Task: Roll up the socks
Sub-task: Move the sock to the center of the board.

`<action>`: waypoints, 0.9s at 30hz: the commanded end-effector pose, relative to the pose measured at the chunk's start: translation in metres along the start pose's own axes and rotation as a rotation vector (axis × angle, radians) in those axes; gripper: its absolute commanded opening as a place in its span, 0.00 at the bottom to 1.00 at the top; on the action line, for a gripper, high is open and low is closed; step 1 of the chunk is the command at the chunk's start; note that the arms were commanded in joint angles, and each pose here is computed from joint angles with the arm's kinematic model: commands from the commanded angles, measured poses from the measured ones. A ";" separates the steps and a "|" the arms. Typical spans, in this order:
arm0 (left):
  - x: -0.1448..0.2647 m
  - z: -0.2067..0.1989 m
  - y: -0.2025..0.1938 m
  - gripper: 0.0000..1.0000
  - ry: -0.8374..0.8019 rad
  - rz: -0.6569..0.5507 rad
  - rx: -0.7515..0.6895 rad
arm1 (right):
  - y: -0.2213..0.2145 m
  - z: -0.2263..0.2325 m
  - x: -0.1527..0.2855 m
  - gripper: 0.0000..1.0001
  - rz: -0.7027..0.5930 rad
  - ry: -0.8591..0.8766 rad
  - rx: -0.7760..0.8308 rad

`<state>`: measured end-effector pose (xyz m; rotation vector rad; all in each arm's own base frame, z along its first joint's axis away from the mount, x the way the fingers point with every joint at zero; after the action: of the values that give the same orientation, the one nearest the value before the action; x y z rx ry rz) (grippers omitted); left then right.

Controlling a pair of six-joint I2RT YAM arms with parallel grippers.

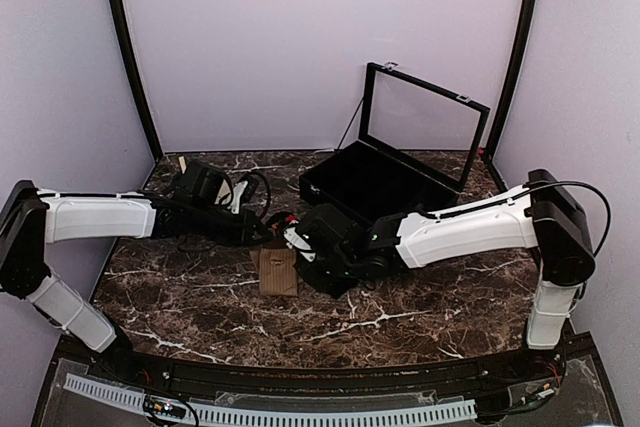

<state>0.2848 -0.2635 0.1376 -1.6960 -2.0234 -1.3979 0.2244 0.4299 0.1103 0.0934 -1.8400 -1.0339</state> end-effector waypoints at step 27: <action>-0.014 0.053 -0.033 0.52 0.222 0.073 -0.015 | 0.025 -0.016 -0.012 0.42 -0.044 0.009 -0.043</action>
<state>0.2828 -0.2412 0.0802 -1.5898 -1.8274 -1.4752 0.2466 0.4298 0.1114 0.0682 -1.8349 -1.0681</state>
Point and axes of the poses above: each gripper's point midway between its finger pads, its own x axis back along the fingers, its own z axis along the line the jaws close on, y = z × x, the point moved 2 cm from there along x, back along the fingers, and after that the axes turned 2 degrees about -x, right-handed, at the moved point
